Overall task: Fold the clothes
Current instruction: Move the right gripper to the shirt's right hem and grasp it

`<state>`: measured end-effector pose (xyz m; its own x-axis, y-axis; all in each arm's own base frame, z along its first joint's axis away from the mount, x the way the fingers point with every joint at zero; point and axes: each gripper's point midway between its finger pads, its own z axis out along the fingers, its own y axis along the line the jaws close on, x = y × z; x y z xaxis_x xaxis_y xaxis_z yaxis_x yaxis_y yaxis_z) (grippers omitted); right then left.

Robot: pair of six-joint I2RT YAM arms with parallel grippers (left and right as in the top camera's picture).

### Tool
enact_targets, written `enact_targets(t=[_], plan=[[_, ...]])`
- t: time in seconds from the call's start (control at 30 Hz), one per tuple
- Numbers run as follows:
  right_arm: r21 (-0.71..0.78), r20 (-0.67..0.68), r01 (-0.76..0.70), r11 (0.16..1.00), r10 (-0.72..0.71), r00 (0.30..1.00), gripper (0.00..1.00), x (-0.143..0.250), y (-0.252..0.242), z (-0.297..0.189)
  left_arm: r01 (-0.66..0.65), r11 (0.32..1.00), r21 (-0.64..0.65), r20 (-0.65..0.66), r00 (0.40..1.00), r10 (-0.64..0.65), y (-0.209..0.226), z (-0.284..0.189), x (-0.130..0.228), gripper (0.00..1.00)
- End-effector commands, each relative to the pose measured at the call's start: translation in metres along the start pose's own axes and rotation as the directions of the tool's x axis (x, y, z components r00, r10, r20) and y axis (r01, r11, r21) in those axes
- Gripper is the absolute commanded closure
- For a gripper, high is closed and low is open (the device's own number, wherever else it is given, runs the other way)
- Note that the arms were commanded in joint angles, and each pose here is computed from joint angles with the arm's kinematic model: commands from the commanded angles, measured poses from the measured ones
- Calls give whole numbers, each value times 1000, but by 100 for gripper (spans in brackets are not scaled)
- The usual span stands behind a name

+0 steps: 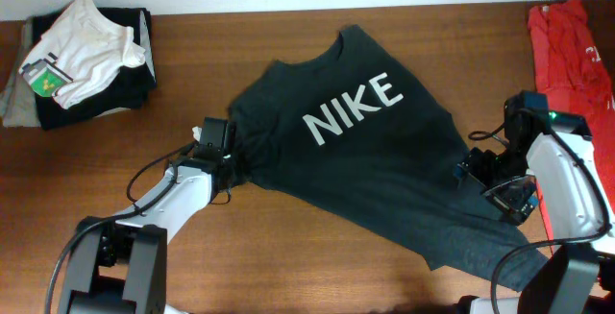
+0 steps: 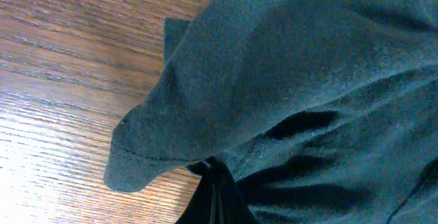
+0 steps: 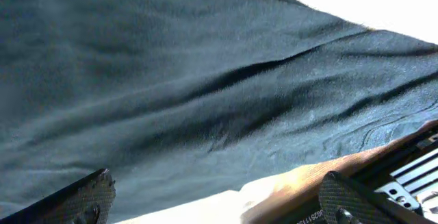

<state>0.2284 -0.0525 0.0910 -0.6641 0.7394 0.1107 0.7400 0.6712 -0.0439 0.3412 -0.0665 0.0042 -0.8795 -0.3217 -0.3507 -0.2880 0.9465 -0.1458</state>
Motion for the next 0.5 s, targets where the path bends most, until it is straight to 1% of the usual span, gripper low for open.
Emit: enact_targets(t=[0.0, 0.07, 0.27, 0.37, 0.47], plan=[[32, -41, -27, 999, 28, 999, 1, 13, -12, 9, 0, 1000, -4, 2, 1000, 0, 0, 1, -2, 99], [75, -48, -88, 993, 91, 995, 1, 16, -25, 19, 0, 1000, -5, 0, 1000, 0, 0, 1, -2, 99], [92, -105, -215, 972, 224, 969, 1, 19, -60, 43, 0, 1000, -6, -1, 1000, 0, 0, 1, -2, 99], [88, -103, -221, 971, 229, 968, 1, 20, -63, 55, 0, 1000, -6, -1, 1000, 0, 0, 1, -2, 99], [46, -93, -215, 976, 218, 971, 1, 19, -57, 72, 0, 1000, -6, -1, 1000, 0, 0, 1, -2, 99]])
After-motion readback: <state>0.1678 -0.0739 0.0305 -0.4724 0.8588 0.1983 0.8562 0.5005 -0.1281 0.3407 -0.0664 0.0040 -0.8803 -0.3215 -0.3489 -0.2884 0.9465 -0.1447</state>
